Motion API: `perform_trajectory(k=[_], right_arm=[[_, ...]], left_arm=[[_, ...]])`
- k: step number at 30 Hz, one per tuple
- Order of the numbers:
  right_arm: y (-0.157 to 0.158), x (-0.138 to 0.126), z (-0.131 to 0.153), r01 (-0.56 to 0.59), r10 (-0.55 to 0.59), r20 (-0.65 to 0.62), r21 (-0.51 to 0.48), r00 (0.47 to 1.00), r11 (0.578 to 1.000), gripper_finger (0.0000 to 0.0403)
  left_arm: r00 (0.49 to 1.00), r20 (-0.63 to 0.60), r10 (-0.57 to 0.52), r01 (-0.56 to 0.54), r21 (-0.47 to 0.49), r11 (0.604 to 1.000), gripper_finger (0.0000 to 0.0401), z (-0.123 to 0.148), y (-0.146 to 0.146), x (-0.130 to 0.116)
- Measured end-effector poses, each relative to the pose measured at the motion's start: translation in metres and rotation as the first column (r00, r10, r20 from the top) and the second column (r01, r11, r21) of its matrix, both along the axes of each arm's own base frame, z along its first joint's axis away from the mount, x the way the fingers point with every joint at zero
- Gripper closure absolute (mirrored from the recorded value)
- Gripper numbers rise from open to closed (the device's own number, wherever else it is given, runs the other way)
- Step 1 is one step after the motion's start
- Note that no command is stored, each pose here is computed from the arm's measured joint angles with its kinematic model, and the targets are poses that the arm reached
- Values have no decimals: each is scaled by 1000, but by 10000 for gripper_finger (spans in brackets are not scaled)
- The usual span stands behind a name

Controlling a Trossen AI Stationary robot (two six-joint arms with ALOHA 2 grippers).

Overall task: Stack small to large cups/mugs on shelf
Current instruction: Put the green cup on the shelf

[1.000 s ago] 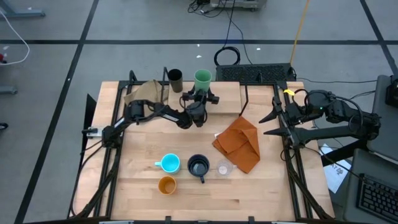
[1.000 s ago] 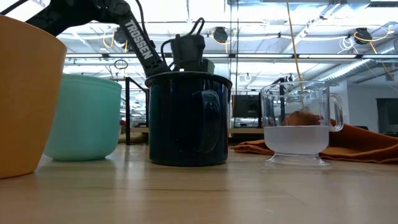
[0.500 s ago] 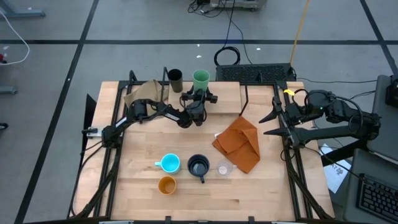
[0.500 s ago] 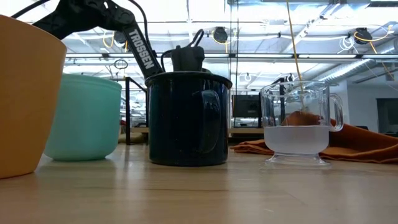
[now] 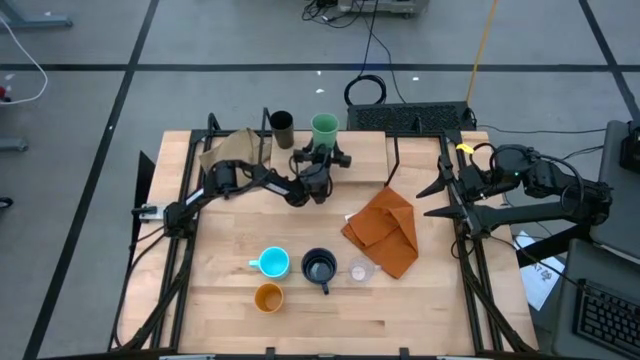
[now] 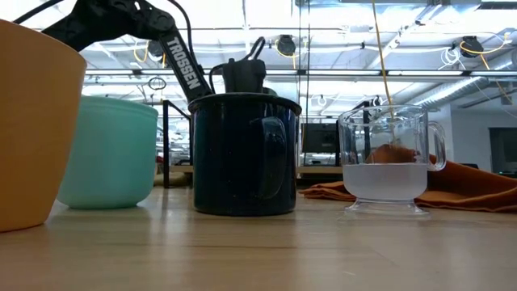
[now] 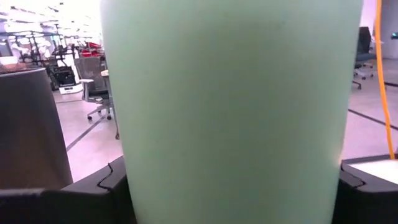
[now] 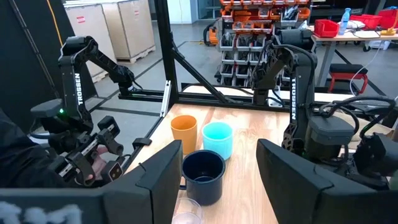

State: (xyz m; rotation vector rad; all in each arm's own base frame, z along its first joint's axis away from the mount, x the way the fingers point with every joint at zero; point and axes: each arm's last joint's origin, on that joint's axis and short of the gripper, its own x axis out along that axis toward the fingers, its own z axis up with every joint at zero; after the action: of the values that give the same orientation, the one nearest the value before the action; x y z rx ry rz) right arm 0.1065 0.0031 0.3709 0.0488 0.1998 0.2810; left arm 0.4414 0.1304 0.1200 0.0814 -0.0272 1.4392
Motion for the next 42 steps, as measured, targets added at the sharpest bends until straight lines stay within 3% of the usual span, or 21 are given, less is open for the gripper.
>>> perform_trajectory(k=[11,42], right_arm=[[0,0,0,-3,3,5,-16,1000,1000,204],[0,0,0,-5,5,8,-26,1000,1000,204]], left_arm=[[998,-58,14,-15,-9,1000,99,1,-28,5],[997,-45,66,-70,-112,991,99,-27,-12,1]])
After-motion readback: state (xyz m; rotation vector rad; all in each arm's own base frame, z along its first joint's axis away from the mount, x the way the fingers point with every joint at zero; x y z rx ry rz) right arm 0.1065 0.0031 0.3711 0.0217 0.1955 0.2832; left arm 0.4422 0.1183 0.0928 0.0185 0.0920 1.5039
